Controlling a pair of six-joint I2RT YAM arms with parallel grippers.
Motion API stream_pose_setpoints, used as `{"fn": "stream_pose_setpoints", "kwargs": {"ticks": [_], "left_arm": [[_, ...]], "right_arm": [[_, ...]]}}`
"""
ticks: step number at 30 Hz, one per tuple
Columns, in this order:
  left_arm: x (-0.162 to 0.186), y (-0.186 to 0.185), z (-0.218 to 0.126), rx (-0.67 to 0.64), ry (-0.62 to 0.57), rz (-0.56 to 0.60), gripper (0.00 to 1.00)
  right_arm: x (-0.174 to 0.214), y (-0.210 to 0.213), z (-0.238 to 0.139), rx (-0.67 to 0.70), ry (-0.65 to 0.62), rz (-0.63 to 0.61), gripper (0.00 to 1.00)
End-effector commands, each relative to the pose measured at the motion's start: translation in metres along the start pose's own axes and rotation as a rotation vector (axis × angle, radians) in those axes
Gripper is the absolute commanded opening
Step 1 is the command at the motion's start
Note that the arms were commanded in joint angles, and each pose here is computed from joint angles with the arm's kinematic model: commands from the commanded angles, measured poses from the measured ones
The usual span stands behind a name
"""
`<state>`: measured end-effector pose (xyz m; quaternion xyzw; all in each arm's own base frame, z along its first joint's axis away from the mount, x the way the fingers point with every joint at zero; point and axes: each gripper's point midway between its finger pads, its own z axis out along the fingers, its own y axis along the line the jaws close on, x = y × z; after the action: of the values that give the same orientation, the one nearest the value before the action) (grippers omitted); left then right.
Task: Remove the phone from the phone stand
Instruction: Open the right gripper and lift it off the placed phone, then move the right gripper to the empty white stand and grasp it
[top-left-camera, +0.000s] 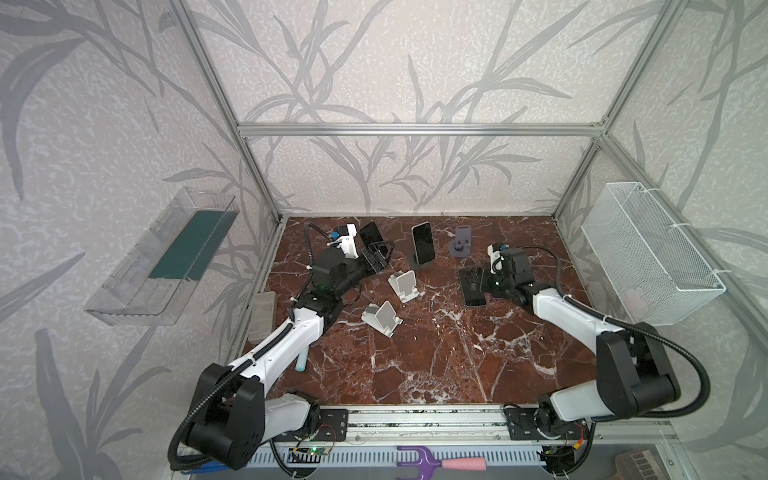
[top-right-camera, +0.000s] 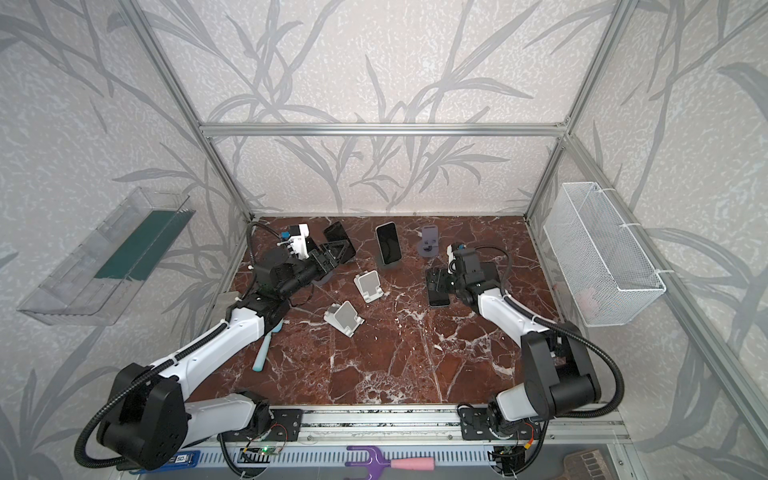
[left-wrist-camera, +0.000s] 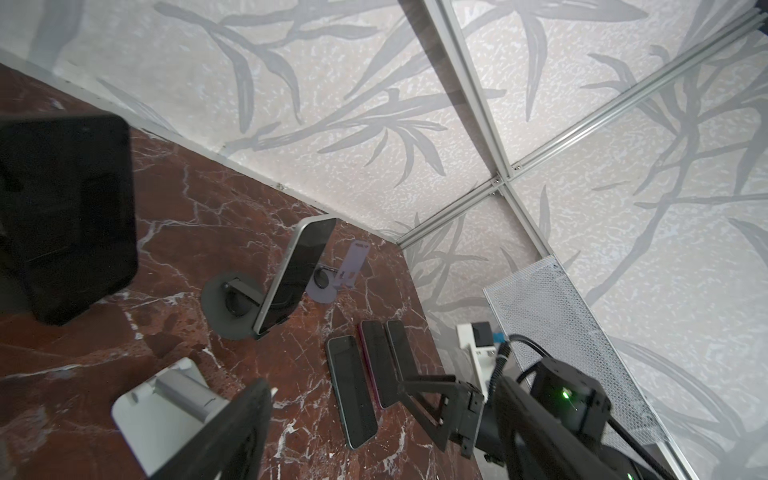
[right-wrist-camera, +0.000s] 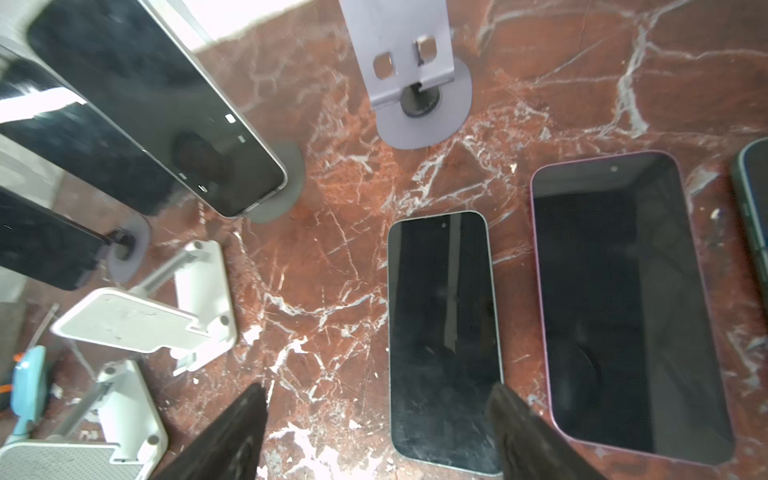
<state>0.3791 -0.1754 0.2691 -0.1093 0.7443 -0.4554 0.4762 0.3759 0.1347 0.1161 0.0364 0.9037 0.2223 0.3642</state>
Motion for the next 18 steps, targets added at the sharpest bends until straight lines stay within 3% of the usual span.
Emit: {"fn": "stream_pose_setpoints", "kwargs": {"ticks": [1, 5, 9, 18], "left_arm": [[-0.021, 0.015, -0.003, -0.069, -0.047, -0.055, 0.84], [-0.03, 0.041, -0.002, -0.114, -0.067, -0.154, 0.84], [-0.04, 0.041, -0.002, -0.082, -0.063, -0.191, 0.84], [-0.046, 0.038, -0.008, -0.078, -0.092, -0.182, 0.84]], "right_arm": [[-0.039, 0.032, -0.018, -0.127, -0.199, -0.017, 0.82], [-0.027, 0.053, -0.019, -0.137, -0.2, -0.132, 0.82], [-0.015, 0.07, -0.016, -0.112, -0.193, -0.262, 0.86], [-0.015, 0.105, -0.002, -0.182, -0.167, -0.356, 0.91]]}}
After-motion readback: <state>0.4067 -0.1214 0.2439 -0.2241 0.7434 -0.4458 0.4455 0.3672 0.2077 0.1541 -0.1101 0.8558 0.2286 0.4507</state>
